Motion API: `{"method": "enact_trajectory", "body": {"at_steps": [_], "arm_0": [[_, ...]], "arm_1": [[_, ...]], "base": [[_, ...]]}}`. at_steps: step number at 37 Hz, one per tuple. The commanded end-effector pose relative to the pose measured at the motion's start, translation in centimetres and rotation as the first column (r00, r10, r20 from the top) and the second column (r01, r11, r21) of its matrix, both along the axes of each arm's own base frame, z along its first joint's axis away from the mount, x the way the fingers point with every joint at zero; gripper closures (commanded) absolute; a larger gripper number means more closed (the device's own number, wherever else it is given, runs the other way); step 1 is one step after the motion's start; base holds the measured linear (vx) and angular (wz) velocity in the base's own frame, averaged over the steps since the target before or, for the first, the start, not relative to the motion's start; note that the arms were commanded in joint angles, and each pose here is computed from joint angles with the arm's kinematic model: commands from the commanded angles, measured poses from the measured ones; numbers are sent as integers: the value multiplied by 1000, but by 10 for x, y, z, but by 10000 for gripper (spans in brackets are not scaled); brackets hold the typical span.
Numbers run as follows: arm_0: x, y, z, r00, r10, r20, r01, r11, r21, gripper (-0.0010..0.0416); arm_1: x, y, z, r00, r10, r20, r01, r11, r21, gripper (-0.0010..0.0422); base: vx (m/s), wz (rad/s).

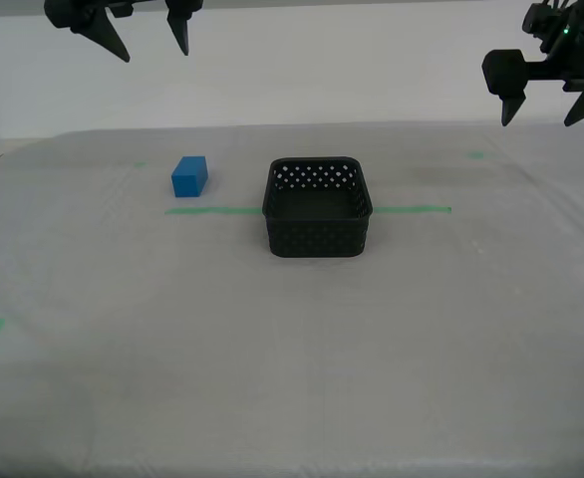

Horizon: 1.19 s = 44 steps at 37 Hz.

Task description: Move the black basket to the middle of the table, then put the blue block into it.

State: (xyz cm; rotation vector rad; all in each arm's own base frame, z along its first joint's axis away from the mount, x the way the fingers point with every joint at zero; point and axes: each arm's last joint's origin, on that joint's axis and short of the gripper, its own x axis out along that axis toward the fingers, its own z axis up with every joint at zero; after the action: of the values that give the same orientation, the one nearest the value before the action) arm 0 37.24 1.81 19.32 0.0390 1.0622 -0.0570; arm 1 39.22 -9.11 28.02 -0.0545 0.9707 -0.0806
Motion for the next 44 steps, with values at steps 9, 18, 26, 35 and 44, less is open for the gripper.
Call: {"method": "enact_trajectory", "body": {"at_steps": [9,18,26,35,44], "arm_0": [[0,0,0,1000,2,3,-2,1000,0,7],[0,0,0,1000,2,3,-2,1000,0,7],[0,0,0,1000,2,2,-2,1000,0,7],[0,0,0,1000,2,4,-2,1000,0,7],[0,0,0,1000,2,4,-2,1000,0,7]], "arm_1": [[3,1,-12,999,16,45,-16,1000,-2,11],[5,1,-30,996,27,85,-27,1000,1,12],[5,2,-47,992,39,120,-38,999,-11,12],[4,4,-52,992,41,117,-40,999,-10,11],[4,5,-52,992,43,121,-42,999,-10,11]], "base": [[0,0],[0,0],[0,0],[0,0],[0,0]]}}
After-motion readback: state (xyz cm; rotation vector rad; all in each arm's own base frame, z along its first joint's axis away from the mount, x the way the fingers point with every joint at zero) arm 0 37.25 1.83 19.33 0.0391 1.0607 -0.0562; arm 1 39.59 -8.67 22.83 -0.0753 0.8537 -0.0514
